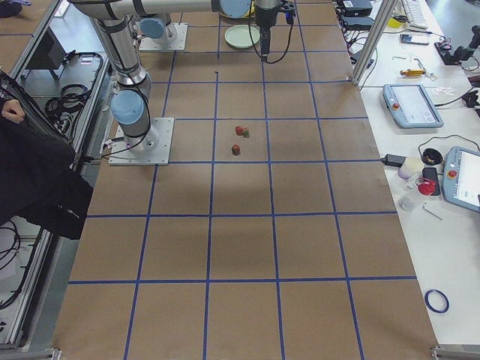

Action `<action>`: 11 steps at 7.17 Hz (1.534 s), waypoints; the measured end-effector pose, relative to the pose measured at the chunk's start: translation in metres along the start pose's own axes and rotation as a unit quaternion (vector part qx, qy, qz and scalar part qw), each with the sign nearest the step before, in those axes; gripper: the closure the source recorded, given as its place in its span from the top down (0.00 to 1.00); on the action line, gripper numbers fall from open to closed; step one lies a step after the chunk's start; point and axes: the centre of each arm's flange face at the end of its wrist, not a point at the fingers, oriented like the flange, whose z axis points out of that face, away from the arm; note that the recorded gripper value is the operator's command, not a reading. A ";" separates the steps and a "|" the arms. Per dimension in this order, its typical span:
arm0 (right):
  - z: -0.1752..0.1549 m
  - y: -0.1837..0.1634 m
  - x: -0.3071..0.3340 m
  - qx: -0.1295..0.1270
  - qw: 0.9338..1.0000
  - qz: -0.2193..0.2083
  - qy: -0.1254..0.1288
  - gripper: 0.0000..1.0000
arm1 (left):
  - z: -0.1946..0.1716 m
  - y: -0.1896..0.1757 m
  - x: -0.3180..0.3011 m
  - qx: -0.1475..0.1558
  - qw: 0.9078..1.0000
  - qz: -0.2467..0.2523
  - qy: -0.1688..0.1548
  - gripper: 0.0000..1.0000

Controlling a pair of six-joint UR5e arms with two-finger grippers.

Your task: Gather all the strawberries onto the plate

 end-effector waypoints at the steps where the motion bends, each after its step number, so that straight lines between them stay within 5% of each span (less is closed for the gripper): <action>1: 0.001 0.001 0.000 -0.005 1.000 -0.002 0.000 1.00 | 0.000 0.000 0.000 0.000 1.000 0.000 0.000 1.00; 11: 0.006 -0.002 0.000 -0.006 1.000 -0.001 -0.005 1.00 | 0.006 0.002 0.001 -0.007 1.000 -0.001 0.001 1.00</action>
